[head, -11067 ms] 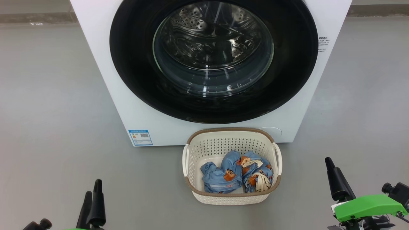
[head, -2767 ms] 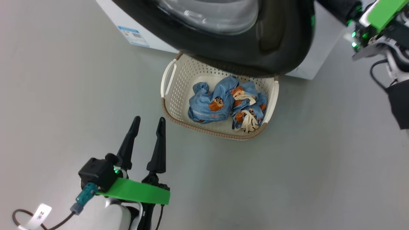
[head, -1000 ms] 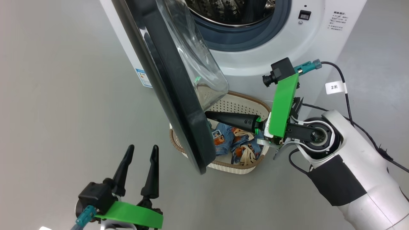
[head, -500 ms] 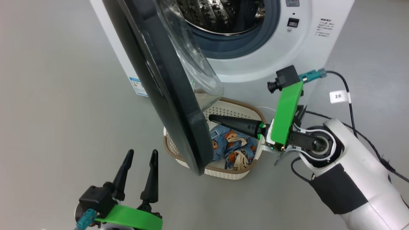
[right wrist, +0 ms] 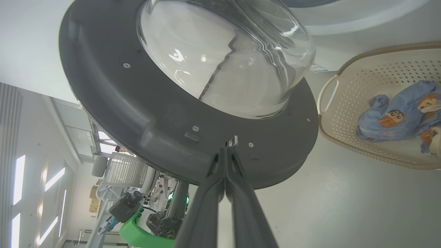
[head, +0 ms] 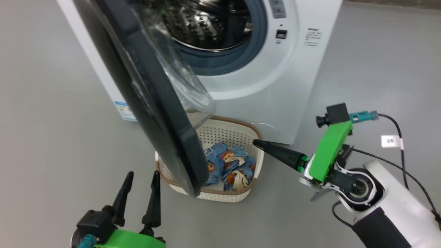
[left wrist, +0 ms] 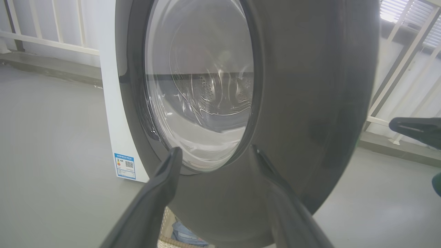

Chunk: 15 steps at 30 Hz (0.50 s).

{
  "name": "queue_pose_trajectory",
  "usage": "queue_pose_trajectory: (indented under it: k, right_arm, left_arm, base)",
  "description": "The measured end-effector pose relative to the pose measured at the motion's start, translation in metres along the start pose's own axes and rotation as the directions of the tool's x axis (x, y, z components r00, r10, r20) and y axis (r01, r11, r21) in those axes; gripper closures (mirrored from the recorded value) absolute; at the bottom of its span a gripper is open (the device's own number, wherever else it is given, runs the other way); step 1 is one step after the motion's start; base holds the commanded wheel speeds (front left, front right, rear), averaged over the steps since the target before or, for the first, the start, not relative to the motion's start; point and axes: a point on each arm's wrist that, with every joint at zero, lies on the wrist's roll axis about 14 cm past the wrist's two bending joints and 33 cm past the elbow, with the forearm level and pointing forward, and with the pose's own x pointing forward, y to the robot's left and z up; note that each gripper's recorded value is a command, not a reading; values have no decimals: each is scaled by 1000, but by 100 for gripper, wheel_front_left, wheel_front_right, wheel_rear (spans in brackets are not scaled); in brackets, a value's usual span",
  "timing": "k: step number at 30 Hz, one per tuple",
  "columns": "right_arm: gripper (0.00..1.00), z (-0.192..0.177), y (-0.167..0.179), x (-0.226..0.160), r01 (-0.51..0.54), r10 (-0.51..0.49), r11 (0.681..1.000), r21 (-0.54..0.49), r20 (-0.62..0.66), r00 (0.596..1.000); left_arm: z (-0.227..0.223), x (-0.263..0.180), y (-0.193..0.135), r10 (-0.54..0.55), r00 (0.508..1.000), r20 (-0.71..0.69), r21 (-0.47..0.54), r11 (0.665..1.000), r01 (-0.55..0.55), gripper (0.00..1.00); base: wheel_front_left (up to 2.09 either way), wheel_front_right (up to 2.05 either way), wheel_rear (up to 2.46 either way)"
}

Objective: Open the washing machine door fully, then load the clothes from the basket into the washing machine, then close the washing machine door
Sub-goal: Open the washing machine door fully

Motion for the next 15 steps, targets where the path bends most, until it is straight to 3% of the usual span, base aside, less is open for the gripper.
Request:
queue_pose_trajectory:
  k: [1,15]
  right_arm:
    - [0,1,-4,-5,14,-14,1000,-3,16,1000]
    - [0,9,-54,-77,232,-217,972,-40,240,946]
  left_arm:
    - [1,1,-1,-3,1000,2,0,1000,3,0]
    - [-3,3,-12,-40,999,-2,-7,999,40,0]
  base:
    - [0,0,0]
    - [0,0,0]
